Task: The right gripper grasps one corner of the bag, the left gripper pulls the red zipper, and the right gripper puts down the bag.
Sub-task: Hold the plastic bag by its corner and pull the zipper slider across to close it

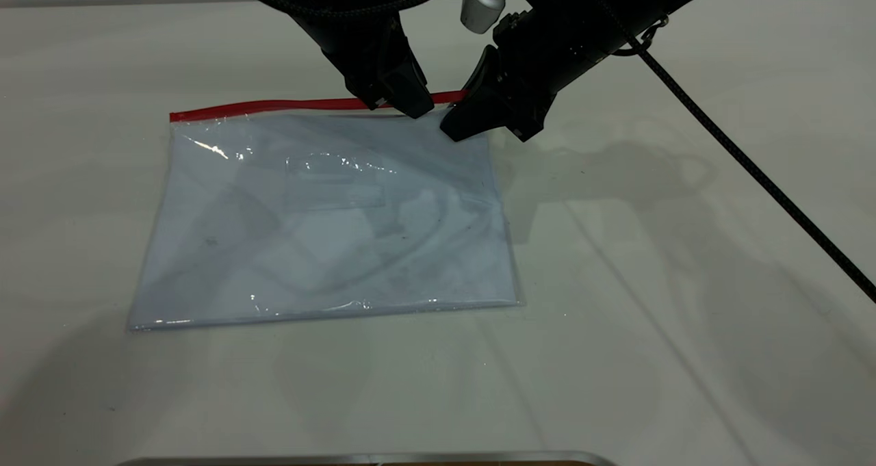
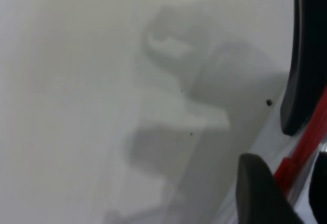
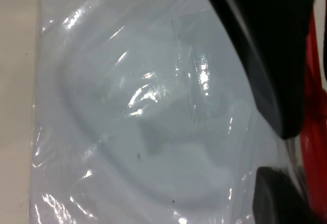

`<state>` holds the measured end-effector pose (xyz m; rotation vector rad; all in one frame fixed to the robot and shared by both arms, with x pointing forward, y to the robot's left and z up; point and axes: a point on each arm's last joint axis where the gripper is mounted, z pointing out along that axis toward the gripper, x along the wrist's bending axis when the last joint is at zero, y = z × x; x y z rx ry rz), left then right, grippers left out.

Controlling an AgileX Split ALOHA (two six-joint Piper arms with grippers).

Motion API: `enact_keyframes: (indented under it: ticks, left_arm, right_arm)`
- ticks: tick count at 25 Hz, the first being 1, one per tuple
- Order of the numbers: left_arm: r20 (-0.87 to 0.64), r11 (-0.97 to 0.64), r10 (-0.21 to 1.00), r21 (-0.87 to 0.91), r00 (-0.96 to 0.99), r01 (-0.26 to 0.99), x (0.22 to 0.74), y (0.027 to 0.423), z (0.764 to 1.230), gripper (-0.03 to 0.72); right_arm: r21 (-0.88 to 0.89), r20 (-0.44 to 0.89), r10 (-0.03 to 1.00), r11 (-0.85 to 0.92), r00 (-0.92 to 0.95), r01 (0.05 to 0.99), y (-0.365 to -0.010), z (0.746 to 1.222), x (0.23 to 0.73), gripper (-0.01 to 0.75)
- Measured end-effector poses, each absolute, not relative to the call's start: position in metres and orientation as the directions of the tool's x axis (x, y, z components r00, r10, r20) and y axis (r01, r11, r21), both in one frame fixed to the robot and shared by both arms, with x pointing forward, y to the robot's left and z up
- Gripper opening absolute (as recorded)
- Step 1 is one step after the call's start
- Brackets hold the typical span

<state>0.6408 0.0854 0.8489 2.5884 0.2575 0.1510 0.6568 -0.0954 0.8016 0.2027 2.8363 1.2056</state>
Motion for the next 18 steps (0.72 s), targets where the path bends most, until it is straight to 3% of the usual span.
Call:
enact_keyframes:
  ticks: [18]
  left_arm:
    - [0.026,-0.832,0.219,0.528,0.975,0.172,0.6391,0.0841,0.8471,0.073]
  right_arm:
    - [0.72,0.003,0.141,0.687,-0.99,0.1,-0.0954,0.8016,0.6568,0.034]
